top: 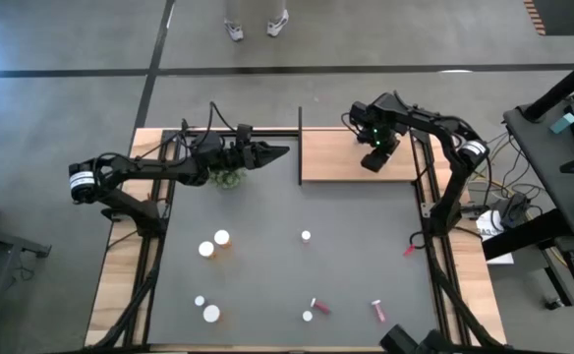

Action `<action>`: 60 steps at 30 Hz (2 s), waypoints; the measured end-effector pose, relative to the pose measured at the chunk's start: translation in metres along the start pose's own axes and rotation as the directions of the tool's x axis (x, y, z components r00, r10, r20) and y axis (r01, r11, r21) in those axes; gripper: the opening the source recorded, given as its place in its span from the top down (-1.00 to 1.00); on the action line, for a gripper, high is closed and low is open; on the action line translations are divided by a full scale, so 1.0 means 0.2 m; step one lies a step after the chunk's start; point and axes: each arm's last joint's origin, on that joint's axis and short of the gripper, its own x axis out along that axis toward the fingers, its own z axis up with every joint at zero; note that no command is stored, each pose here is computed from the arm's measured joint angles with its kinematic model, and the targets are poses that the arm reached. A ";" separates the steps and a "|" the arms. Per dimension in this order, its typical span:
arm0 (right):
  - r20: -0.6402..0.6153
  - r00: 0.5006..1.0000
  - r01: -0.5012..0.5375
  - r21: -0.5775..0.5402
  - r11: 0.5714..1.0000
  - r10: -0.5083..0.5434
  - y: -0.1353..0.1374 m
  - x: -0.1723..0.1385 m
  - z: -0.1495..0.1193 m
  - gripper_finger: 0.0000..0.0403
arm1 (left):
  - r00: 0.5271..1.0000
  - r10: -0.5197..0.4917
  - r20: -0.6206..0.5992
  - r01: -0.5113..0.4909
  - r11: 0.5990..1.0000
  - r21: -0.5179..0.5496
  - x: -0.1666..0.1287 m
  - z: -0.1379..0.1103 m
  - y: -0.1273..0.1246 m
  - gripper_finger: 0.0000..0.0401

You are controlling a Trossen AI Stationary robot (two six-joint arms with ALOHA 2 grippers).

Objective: Pick and place medicine bottles onto shelf by color
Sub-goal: Put the top yellow pill bottle on the shelf aligned with the other yellow pill bottle

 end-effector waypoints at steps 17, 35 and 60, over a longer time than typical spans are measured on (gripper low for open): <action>-0.012 1.000 -0.024 0.062 0.998 0.025 -0.14 0.02 -0.03 0.47 | 1.000 0.011 0.017 -0.011 1.000 0.000 0.00 0.00 0.00 -0.41; -0.031 0.998 0.044 -0.088 0.995 -0.047 -0.17 0.03 -0.03 0.47 | 0.999 0.019 0.029 -0.019 1.000 0.002 0.00 0.01 0.01 -0.41; -0.070 0.997 0.022 -0.172 0.985 -0.035 -0.22 0.08 -0.07 0.47 | 0.999 0.029 0.045 -0.029 1.000 0.002 0.00 0.02 0.01 -0.41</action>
